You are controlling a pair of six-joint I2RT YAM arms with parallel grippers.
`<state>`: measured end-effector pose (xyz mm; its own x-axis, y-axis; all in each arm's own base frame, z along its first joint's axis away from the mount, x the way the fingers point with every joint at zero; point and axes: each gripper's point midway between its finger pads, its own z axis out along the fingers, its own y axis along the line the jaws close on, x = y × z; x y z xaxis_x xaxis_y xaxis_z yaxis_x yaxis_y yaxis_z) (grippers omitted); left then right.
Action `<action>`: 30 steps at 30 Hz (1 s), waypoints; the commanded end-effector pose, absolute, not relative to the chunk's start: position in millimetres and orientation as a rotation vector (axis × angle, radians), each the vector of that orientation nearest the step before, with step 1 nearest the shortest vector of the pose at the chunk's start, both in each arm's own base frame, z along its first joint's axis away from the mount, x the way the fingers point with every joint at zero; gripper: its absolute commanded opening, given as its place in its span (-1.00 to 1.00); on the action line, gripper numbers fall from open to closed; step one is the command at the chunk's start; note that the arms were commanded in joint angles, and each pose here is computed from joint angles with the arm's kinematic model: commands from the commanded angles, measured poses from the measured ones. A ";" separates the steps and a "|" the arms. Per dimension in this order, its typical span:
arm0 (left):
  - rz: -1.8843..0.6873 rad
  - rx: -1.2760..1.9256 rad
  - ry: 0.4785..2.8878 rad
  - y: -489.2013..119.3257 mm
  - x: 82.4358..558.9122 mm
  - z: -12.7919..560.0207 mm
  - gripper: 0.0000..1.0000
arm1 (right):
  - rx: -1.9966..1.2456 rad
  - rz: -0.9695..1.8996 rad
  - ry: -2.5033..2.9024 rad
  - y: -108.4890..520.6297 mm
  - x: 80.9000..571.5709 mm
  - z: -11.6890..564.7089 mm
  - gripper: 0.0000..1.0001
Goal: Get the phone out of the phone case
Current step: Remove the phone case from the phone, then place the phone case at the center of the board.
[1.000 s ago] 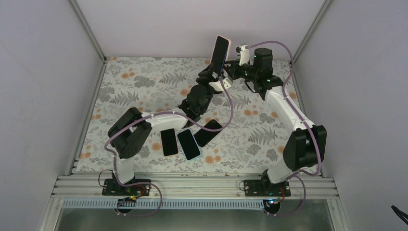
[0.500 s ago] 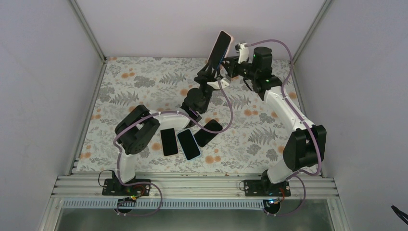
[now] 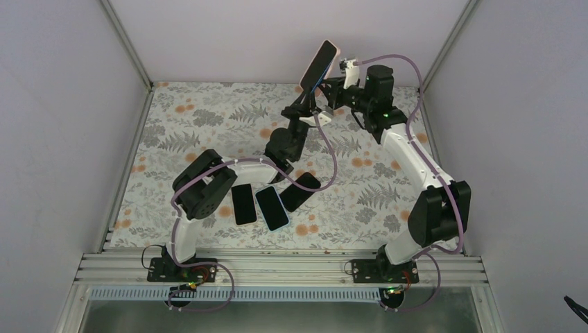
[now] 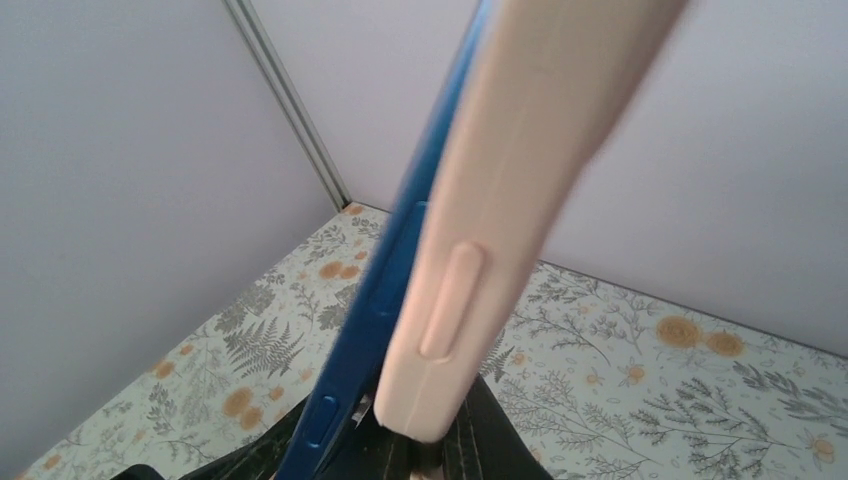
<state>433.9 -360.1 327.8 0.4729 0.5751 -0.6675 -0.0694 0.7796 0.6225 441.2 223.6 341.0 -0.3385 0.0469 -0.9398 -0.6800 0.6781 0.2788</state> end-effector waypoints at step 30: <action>0.849 0.651 1.391 -125.5 402.8 317.9 -0.95 | -0.524 0.427 2.277 99.7 418.4 211.6 -0.93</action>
<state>395.3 -181.2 339.3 0.1121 0.7512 -0.6505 -0.0314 0.6570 0.7532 439.0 91.9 227.3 -0.5668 -0.2283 -0.7916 -0.3951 0.9185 0.0180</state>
